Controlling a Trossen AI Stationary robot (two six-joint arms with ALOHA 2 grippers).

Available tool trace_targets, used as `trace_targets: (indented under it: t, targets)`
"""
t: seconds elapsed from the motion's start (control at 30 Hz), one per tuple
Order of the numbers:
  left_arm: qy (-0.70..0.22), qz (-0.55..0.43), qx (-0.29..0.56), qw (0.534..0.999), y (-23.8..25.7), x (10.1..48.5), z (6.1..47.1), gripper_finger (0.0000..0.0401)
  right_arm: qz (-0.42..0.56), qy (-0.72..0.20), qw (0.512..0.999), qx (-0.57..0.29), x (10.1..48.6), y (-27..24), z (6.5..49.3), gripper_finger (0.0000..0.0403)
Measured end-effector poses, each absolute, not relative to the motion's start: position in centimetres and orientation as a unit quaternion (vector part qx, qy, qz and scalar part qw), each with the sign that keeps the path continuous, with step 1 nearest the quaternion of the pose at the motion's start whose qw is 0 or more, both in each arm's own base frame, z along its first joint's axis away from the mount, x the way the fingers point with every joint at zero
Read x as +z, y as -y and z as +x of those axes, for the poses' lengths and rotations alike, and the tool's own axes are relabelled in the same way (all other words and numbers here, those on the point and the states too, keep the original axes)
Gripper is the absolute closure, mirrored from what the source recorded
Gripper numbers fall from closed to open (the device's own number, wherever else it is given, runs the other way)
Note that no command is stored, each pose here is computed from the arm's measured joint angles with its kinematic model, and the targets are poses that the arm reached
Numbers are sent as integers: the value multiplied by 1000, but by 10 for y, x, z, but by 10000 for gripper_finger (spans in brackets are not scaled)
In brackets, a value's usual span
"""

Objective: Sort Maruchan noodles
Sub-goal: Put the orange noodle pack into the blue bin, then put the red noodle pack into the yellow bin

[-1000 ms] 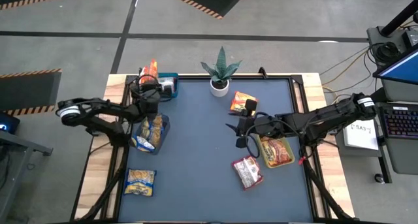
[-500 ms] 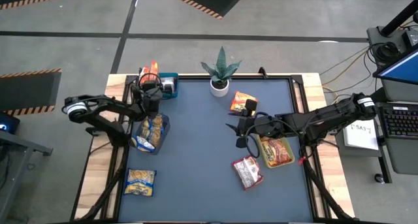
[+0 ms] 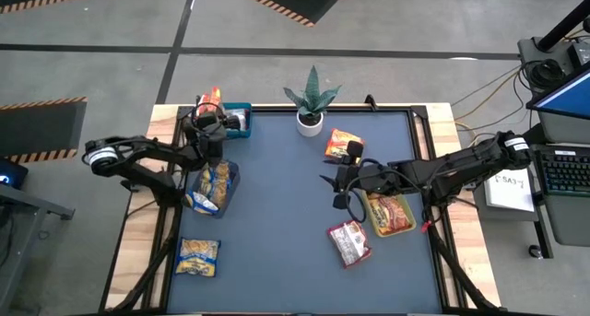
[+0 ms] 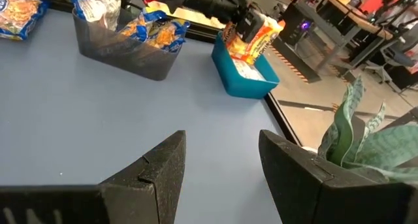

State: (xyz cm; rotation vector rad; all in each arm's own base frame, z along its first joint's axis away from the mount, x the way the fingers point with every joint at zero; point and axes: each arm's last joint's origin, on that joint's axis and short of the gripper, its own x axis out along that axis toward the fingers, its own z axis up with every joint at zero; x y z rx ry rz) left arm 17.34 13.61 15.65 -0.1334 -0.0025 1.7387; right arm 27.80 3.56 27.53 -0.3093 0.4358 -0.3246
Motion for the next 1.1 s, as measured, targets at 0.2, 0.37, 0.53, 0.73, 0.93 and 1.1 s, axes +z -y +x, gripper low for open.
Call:
trace_targets:
  t: [0.2,0.37,0.53,0.73,0.93,1.1]
  targets:
    - [5,-30,795,606,-133,174,166,241,-139,-217,952,-162,272,-35,277,220]
    - [10,-17,795,607,-129,191,160,241,-133,-217,953,-164,271,-35,277,220]
    - [32,-16,790,612,-121,211,152,241,-119,-216,955,-167,270,-35,277,220]
    - [58,-14,735,675,-91,234,153,241,-57,-216,958,-180,268,-35,276,220]
    - [68,15,562,824,-45,247,167,241,19,-227,956,-186,255,-37,283,220]
    - [61,41,406,911,-3,246,176,241,67,-261,951,-149,237,-42,292,220]
